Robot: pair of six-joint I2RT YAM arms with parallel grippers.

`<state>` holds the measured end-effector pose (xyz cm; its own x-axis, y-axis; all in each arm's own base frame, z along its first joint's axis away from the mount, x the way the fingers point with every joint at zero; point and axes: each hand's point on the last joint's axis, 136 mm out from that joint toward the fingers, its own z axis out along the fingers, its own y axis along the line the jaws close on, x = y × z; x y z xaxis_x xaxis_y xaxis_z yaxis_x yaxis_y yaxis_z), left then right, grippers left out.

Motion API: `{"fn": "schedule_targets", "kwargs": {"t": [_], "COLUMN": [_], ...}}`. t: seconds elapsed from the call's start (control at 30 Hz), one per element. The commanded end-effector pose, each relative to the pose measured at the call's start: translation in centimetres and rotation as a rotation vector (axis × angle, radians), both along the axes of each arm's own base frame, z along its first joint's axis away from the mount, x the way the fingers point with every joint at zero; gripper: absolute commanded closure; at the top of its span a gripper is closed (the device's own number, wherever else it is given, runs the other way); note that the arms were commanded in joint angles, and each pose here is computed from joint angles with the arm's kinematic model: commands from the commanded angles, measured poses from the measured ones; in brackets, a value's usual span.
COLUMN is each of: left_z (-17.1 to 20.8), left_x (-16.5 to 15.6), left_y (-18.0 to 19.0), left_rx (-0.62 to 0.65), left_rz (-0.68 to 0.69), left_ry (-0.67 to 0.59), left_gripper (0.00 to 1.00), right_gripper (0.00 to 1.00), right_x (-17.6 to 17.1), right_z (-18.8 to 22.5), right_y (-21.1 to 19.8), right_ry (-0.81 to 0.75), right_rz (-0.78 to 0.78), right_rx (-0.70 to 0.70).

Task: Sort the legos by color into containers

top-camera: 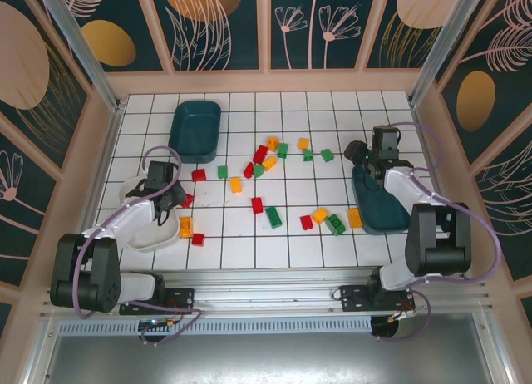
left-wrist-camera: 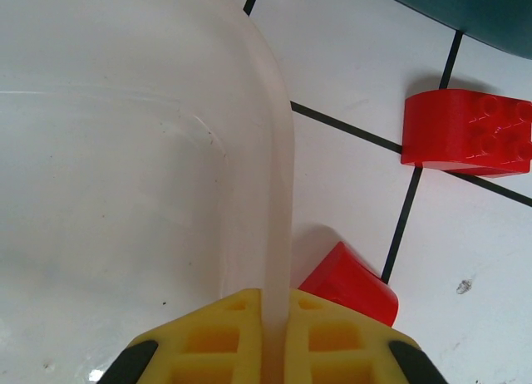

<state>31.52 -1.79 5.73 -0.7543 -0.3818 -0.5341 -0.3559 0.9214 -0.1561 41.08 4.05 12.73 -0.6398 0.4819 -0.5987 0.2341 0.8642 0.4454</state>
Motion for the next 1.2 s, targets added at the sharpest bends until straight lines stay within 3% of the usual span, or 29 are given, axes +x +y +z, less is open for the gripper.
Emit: {"fn": "schedule_targets", "kwargs": {"t": [0.0, 0.17, 0.33, 0.67, 0.8, 0.93, 1.17], "left_z": [1.1, 2.4, 4.8, 15.2, 18.3, 20.6, 21.1], "left_x": [0.7, 1.2, 1.8, 4.3, 5.8, 8.5, 14.1], "left_y": [-0.2, -0.3, -0.3, -3.7, -7.4, -13.9, -23.8], "left_rx": [0.004, 0.022, 0.049, 0.061, 0.017, -0.048, -0.062], "left_rz": [-0.011, -0.02, -0.025, -0.121, -0.215, -0.363, -0.548], "left_ry": [-0.035, -0.058, -0.095, -0.241, -0.291, -0.341, -0.383], "left_gripper": [1.0, 1.0, 1.0, 1.0, 1.0, 1.0, 1.0], "right_gripper": [0.48, 0.46, 0.46, 0.45, 0.46, 0.51, 0.63], "right_x": [-3.2, -6.7, -7.9, -8.7, -8.8, -8.5, -8.1], "right_z": [-0.6, -1.7, -2.2, -3.8, -4.5, -5.1, -5.8], "right_y": [-0.5, -1.4, -1.7, -1.5, -1.5, -1.0, -0.9], "right_ry": [0.045, 0.088, 0.113, 0.155, 0.168, 0.177, 0.192], "right_rz": [-0.025, -0.05, -0.052, -0.049, -0.044, -0.025, -0.016], "right_rx": [-0.081, -0.127, -0.142, -0.142, -0.158, -0.159, -0.188]}}
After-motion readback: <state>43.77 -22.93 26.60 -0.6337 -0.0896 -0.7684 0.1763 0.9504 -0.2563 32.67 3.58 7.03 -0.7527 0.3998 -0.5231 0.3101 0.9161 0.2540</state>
